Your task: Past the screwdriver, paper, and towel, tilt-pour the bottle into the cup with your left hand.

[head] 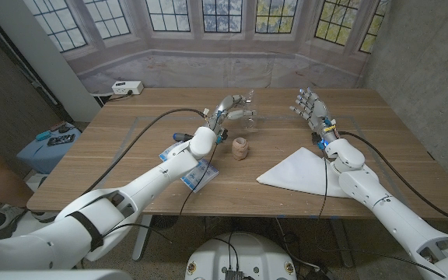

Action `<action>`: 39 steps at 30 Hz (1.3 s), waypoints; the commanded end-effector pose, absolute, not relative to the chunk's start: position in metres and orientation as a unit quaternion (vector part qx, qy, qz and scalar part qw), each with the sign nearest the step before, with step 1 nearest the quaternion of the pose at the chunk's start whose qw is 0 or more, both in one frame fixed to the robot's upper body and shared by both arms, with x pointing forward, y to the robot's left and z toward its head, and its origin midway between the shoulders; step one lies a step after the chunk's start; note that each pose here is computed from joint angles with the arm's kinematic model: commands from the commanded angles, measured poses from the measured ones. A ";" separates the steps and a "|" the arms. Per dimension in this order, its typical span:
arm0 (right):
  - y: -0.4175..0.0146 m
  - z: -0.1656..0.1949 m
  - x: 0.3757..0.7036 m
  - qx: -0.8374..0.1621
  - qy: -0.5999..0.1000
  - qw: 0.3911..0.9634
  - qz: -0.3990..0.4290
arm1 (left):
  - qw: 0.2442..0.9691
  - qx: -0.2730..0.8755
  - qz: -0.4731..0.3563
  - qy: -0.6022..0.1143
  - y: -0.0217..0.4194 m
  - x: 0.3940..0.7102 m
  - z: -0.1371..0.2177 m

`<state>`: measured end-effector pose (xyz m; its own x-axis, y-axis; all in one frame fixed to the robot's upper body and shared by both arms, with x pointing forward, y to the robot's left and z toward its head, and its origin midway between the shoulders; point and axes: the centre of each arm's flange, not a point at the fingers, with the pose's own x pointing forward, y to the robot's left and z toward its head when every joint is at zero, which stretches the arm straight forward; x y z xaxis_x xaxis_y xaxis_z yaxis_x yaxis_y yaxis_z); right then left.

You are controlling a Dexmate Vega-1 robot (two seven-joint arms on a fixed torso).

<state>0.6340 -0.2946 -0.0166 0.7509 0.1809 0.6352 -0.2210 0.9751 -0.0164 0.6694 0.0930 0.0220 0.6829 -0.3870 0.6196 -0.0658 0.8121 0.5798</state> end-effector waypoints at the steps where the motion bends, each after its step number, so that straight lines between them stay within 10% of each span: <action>1: -0.291 -0.014 0.637 0.026 -0.330 0.937 0.111 | 0.885 0.273 -0.109 -0.362 0.095 0.676 0.018; 39: -0.285 -0.022 0.648 0.033 -0.325 0.937 0.122 | 0.869 0.328 -0.094 -0.359 0.100 0.674 0.017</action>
